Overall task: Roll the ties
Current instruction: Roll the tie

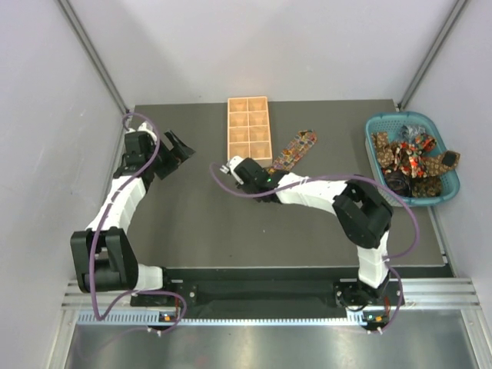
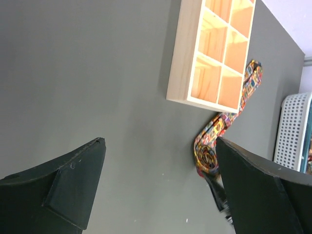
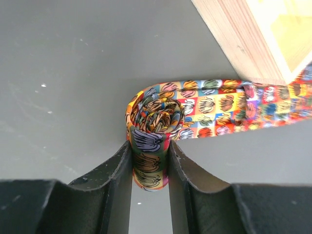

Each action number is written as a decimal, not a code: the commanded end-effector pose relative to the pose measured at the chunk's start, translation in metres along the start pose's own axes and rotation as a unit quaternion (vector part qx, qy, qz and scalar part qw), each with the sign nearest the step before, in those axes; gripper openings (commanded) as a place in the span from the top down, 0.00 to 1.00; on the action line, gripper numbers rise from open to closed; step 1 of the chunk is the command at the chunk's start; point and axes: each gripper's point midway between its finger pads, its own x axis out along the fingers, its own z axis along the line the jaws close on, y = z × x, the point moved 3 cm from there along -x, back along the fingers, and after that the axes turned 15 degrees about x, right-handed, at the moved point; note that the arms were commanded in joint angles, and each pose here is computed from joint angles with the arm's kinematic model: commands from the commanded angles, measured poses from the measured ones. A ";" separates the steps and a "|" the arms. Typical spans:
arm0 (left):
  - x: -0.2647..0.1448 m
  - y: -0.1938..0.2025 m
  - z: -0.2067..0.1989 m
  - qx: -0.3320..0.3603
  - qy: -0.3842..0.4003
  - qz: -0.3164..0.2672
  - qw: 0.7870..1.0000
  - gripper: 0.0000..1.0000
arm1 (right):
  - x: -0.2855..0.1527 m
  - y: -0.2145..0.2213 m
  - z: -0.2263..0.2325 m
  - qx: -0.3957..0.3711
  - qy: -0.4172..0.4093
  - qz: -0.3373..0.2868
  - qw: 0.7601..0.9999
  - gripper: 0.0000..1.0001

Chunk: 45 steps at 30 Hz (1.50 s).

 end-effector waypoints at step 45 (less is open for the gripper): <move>0.001 0.134 -0.102 0.342 0.098 0.047 0.933 0.01 | 0.012 0.004 0.027 0.286 -0.517 0.139 0.795 0.73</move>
